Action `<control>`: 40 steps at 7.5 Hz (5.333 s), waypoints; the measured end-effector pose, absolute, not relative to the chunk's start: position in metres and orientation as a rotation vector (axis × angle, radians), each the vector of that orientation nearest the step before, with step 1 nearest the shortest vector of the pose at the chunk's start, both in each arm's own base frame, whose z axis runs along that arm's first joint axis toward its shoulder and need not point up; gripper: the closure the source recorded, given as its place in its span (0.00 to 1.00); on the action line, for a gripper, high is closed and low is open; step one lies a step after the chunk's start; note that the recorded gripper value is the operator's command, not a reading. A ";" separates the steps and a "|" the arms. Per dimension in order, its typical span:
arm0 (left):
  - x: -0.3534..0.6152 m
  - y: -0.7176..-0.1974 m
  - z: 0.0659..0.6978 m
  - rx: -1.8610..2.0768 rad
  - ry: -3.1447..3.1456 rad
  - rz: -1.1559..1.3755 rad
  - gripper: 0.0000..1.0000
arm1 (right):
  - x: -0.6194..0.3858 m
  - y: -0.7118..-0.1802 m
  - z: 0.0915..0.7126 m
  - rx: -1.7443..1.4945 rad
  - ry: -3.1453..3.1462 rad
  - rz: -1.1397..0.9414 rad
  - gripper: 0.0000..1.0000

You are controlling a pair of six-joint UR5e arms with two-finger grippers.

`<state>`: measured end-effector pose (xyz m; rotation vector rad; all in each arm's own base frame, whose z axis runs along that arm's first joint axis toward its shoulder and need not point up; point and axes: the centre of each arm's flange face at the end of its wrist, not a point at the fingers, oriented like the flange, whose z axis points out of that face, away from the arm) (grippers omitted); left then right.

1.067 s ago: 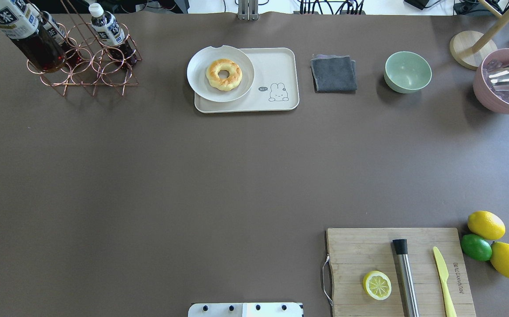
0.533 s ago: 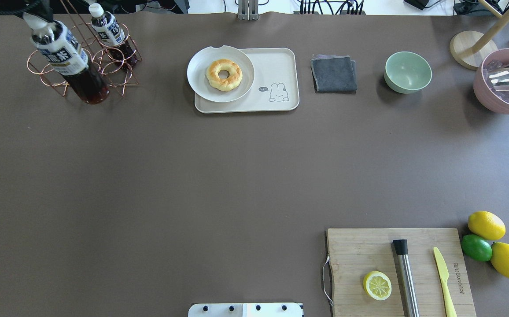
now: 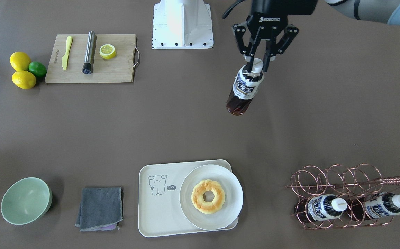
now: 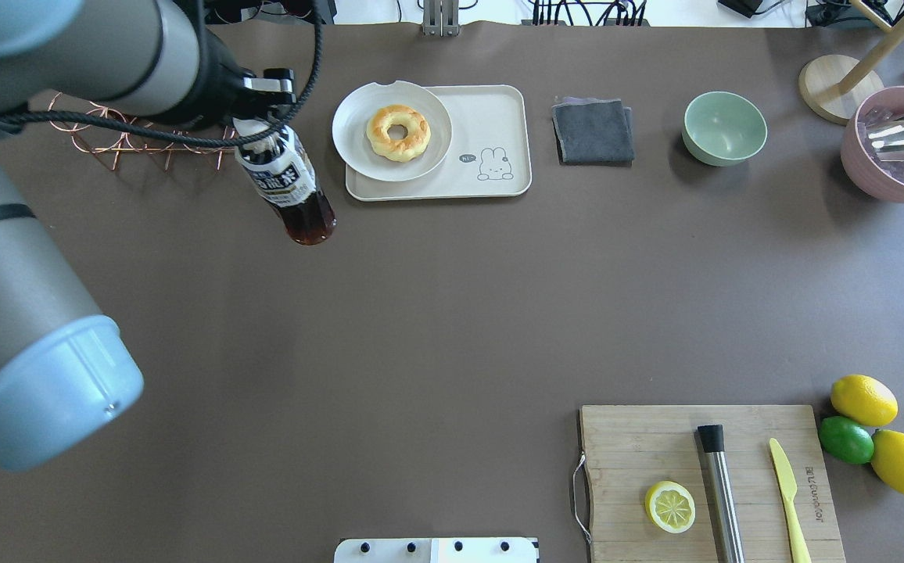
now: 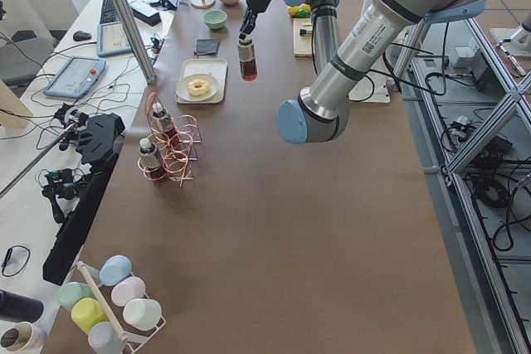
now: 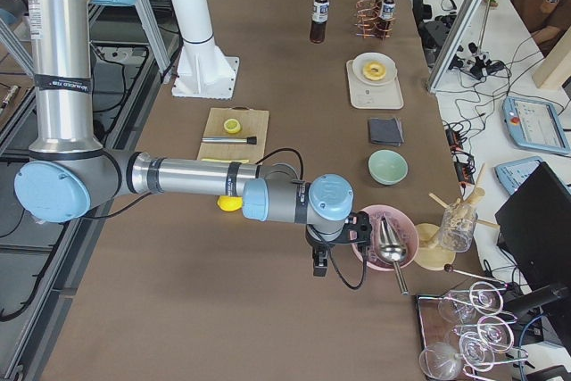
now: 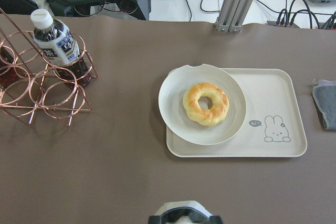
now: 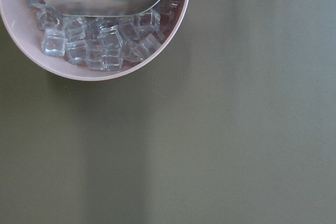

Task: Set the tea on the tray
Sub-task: 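Carry the tea bottle with the left gripper and set it down near the tray, then retract the left arm to rest while the right arm reaches toward the tray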

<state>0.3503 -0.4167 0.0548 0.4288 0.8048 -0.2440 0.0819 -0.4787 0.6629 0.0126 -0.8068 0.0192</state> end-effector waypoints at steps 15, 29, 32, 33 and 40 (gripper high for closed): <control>0.529 -0.359 0.054 0.447 0.776 -0.283 1.00 | 0.082 -0.479 0.663 0.012 -0.805 0.021 0.00; 0.442 -0.423 0.055 0.490 0.797 -0.256 0.02 | 0.082 -0.490 0.647 0.038 -0.806 0.018 0.00; 0.355 -0.497 0.137 0.625 0.653 -0.140 0.02 | 0.079 -0.526 0.602 0.079 -0.819 0.061 0.00; 0.313 -0.525 0.164 0.662 0.608 -0.131 0.03 | 0.067 -0.538 0.575 0.088 -0.833 0.080 0.00; 0.029 -0.600 0.366 0.488 0.387 -0.265 0.02 | -0.178 -0.590 0.277 0.150 -0.985 0.028 0.00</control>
